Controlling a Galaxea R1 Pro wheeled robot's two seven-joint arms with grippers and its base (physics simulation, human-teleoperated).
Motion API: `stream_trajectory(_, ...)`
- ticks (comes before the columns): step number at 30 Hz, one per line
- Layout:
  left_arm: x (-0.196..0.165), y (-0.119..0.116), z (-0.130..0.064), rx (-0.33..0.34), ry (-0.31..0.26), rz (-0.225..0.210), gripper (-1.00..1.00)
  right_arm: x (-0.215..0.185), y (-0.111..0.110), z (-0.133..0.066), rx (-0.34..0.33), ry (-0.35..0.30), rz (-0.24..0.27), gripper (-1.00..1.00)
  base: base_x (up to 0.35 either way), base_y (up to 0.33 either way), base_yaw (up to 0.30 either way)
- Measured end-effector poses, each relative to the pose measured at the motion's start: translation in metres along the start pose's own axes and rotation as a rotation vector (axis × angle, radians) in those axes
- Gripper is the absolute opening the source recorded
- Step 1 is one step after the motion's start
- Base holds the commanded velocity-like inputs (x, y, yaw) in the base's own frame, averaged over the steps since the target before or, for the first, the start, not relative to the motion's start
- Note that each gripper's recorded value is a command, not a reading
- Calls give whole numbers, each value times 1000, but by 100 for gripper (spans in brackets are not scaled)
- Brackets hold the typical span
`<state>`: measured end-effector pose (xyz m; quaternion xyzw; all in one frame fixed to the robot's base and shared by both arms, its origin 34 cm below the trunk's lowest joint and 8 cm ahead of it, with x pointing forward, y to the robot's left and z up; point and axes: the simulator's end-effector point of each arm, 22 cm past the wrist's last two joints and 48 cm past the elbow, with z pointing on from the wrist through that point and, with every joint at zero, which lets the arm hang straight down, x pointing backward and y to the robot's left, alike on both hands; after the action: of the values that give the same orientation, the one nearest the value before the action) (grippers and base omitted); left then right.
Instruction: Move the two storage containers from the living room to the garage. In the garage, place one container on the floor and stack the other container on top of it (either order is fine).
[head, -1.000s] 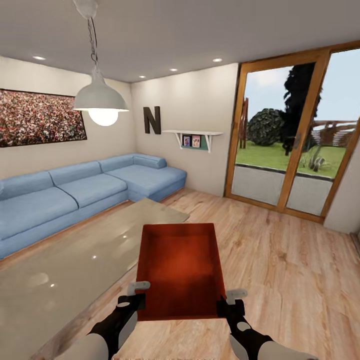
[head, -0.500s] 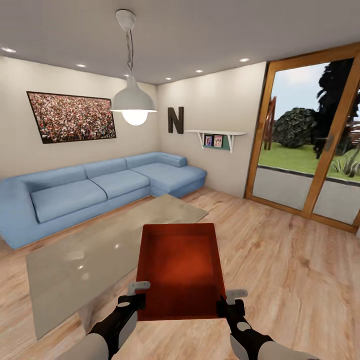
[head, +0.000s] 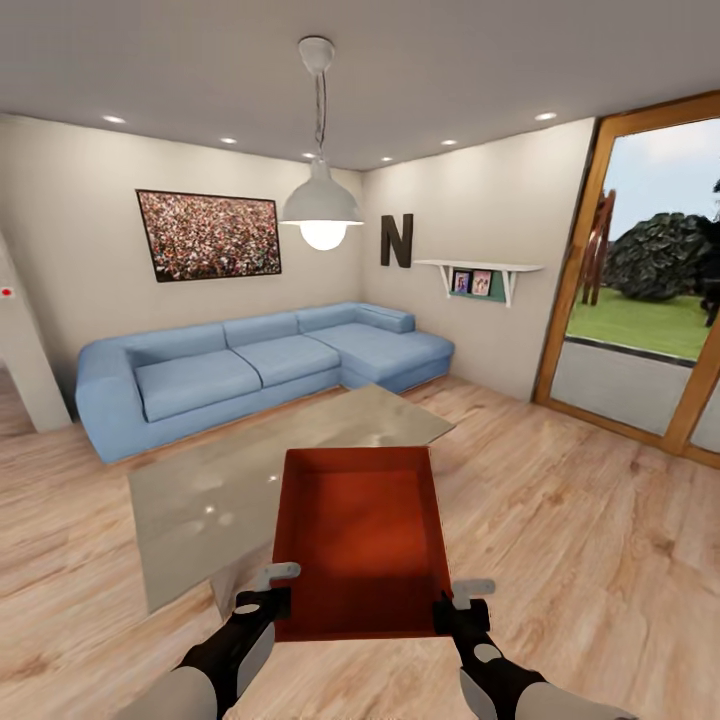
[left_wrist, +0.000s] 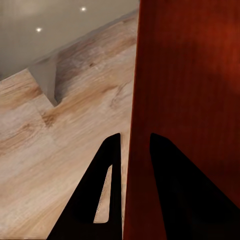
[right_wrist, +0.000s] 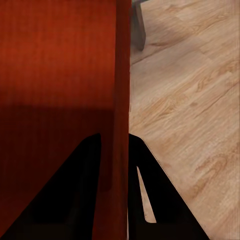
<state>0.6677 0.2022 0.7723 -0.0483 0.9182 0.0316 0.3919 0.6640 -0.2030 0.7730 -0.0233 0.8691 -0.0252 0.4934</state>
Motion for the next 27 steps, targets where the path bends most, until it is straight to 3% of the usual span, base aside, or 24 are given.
stream_trajectory(15,0,0,0,0,0,0,-100,0,0,0,0,0,0,-100,-108,0,272)
stream_trajectory(27,0,0,0,0,1,-1,-100,0,0,0,0,1,-1,-100,-315,0,272)
